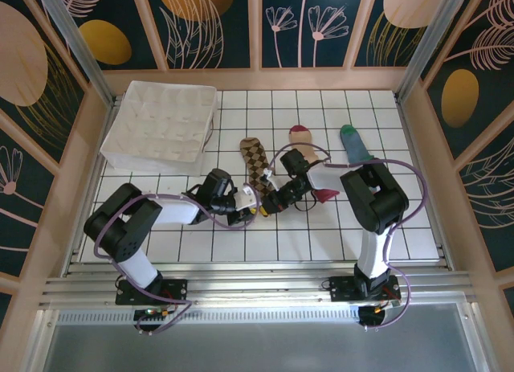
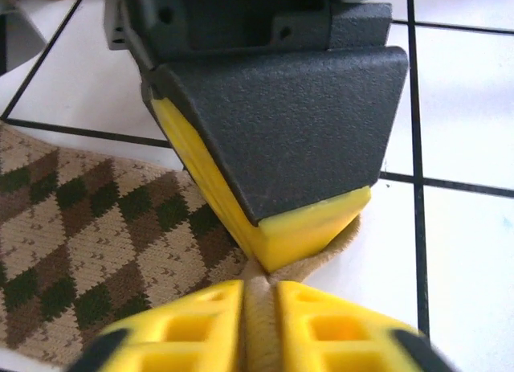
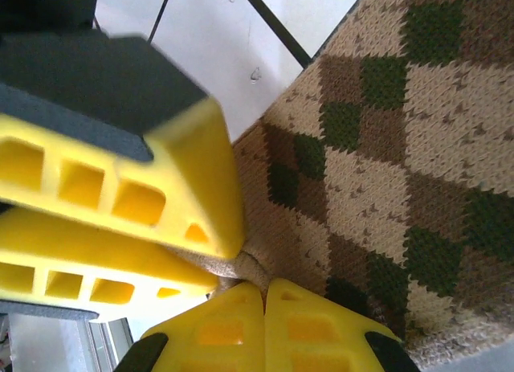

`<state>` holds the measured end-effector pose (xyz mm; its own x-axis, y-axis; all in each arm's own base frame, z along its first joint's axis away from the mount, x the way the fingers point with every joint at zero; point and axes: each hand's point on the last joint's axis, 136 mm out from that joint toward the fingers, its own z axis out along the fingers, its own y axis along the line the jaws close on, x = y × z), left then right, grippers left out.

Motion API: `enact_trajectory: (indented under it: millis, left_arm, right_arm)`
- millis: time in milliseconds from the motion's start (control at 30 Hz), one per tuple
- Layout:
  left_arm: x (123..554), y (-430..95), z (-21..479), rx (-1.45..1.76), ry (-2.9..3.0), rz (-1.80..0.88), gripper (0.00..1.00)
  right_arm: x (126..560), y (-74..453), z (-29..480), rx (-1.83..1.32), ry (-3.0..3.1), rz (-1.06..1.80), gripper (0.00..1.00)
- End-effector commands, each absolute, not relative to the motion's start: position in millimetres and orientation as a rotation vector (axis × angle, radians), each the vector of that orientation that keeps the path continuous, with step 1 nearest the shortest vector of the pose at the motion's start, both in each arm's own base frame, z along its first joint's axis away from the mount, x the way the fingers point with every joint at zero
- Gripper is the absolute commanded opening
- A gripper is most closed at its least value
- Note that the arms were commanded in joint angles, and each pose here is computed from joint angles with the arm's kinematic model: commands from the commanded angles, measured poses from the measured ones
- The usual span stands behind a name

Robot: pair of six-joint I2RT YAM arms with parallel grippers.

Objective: Roll the socks

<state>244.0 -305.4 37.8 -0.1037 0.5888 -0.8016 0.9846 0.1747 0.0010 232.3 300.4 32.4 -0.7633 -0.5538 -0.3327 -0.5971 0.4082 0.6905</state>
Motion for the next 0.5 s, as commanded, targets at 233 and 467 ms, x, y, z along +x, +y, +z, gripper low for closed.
enact_trajectory:
  millis: [233,467]
  left_arm:
    - [223,-319,38,1.469,1.923,-1.018,0.0]
    - [233,-321,39,1.317,2.048,-1.045,0.0]
  right_arm:
    - [242,296,56,-0.949,2.542,1.411,0.31]
    - [260,281,79,-0.793,2.444,1.461,0.45]
